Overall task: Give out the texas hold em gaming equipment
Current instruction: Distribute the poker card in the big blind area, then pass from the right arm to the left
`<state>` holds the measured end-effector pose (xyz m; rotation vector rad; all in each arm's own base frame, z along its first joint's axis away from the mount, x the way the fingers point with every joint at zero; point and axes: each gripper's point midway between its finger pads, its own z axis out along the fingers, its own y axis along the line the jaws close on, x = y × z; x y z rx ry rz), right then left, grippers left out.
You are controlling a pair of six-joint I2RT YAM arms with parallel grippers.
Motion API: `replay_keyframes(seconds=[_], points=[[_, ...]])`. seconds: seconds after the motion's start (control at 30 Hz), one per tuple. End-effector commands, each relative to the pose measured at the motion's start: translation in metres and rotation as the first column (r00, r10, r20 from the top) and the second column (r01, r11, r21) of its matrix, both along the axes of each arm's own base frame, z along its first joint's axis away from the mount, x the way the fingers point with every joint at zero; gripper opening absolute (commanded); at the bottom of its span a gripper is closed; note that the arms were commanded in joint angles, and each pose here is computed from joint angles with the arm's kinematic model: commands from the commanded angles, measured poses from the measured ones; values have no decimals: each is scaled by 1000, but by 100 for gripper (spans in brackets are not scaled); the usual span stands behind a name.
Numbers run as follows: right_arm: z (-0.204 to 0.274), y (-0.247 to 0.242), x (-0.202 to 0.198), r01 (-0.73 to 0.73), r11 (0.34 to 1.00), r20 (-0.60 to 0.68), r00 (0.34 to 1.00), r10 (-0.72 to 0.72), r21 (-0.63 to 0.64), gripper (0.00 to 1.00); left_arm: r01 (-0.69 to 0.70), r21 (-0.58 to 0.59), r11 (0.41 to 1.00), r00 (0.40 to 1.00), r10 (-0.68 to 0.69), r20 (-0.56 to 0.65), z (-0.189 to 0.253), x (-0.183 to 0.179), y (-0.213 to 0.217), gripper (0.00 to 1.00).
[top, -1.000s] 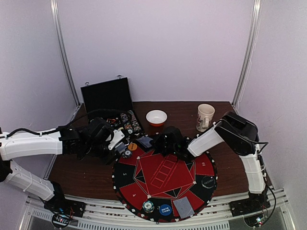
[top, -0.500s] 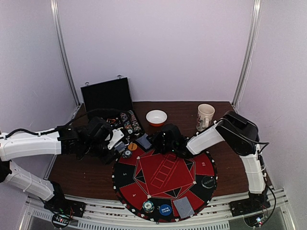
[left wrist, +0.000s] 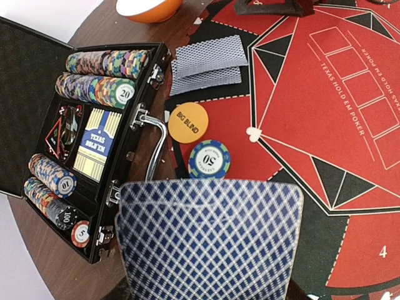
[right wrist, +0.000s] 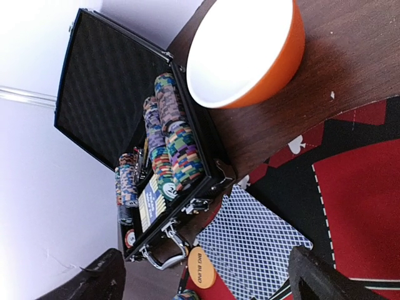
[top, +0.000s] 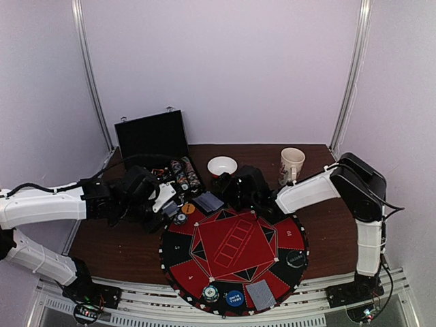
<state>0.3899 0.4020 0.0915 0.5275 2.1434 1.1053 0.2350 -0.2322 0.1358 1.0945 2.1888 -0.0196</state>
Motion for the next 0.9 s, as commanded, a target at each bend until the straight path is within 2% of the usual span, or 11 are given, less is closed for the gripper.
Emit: replay_keyframes(seconds=[0.0, 0.13, 0.2, 0.23, 0.33, 0.4, 0.47, 0.57, 0.67, 0.77, 0.87], points=[[13, -15, -4, 21, 999, 23, 1000, -21, -39, 94, 11, -49, 999, 999, -9, 44, 18, 7, -6, 53], [25, -23, -10, 24, 1000, 45, 999, -23, -16, 94, 13, -52, 999, 999, -11, 44, 19, 7, -7, 53], [43, -23, -12, -13, 999, 114, 993, 18, -48, 95, 26, -53, 998, 999, -24, 41, 20, 6, -9, 53], [61, -19, -14, -64, 995, 188, 979, 78, -81, 94, 37, -55, 998, 999, -34, 39, 20, 5, -10, 52], [110, -15, -25, -179, 940, 380, 880, 285, -291, 99, 94, -61, 994, 995, -92, 34, 23, 1, -18, 51], [129, -13, -38, -277, 877, 425, 792, 439, -392, 100, 140, -74, 987, 990, -138, 32, 27, -2, -25, 51], [139, -8, -55, -413, 799, 411, 699, 585, -436, 100, 194, -86, 977, 981, -192, 36, 32, -5, -34, 51], [143, 2, -88, -645, 667, 358, 563, 745, -373, 100, 255, -87, 963, 967, -251, 53, 40, -8, -47, 51], [144, 9, -113, -769, 578, 326, 492, 807, -272, 97, 294, -75, 953, 955, -290, 65, 45, -8, -59, 50], [141, 15, -124, -814, 549, 313, 479, 820, -191, 95, 325, -64, 943, 945, -321, 70, 46, -9, -68, 50], [139, 21, -126, -816, 549, 312, 481, 819, -183, 95, 339, -53, 939, 940, -335, 67, 46, -10, -74, 50]])
